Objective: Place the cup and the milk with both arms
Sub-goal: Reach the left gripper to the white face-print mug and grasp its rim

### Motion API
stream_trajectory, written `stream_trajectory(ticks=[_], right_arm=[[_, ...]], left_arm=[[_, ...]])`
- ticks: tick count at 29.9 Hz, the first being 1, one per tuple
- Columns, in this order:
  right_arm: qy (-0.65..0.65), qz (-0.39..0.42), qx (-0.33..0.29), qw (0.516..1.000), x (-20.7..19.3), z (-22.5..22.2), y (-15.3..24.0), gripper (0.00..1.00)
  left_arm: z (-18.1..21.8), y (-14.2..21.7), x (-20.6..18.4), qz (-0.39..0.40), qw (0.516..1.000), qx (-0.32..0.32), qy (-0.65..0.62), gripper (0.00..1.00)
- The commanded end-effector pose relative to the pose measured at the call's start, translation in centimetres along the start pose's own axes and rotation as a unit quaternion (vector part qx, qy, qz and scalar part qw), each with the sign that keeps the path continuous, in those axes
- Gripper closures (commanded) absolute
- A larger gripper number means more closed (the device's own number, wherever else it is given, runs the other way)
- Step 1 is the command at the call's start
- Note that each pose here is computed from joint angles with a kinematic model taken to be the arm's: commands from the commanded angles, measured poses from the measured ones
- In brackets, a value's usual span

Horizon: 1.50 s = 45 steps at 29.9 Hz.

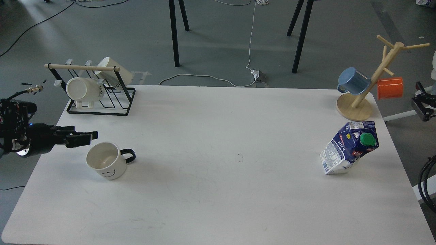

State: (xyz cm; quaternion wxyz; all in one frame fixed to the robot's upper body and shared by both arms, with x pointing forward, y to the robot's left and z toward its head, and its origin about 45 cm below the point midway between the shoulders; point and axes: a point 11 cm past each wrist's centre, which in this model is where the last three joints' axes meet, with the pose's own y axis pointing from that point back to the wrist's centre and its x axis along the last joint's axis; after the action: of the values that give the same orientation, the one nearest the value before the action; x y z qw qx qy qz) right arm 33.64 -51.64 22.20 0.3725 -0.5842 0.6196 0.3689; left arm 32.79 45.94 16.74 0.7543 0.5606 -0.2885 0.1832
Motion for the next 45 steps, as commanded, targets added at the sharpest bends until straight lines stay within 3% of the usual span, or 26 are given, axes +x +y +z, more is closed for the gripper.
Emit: stream_trajectory(ticks=[1, 27, 33, 39, 40, 42, 45], right_arm=[[-0.001, 0.0, 0.0, 1.0, 0.0, 0.1, 0.0, 0.01], [0.0, 0.002, -0.001, 1.0, 0.2, 0.1, 0.1, 0.01], [0.0, 0.004, 0.0, 1.0, 0.3, 0.0, 0.1, 0.01], [0.001, 0.007, 0.001, 1.0, 0.5, 0.0, 0.2, 0.01], [0.001, 0.007, 0.001, 1.0, 0.5, 0.0, 0.2, 0.01], [0.002, 0.008, 0.002, 1.0, 0.6, -0.2, 0.3, 0.01], [0.002, 0.01, 0.003, 1.0, 0.7, -0.2, 0.3, 0.01]], left_arm=[[0.2, -0.8, -0.5, -0.003, 1.0, -0.003, 0.007, 0.02], [0.8, -2.9, -4.9, -0.03, 0.999, -0.011, 0.034, 0.07], [0.6, -2.9, -5.3, -0.028, 0.999, -0.008, 0.028, 0.31], [0.5, -2.9, -5.2, -0.023, 1.0, -0.004, 0.006, 0.47], [0.6, -2.9, -5.3, -0.023, 1.0, -0.005, 0.006, 0.52], [0.5, -2.9, -5.3, -0.022, 1.0, -0.004, 0.005, 0.74], [0.5, -3.0, -5.1, -0.008, 1.0, -0.005, -0.002, 0.92]])
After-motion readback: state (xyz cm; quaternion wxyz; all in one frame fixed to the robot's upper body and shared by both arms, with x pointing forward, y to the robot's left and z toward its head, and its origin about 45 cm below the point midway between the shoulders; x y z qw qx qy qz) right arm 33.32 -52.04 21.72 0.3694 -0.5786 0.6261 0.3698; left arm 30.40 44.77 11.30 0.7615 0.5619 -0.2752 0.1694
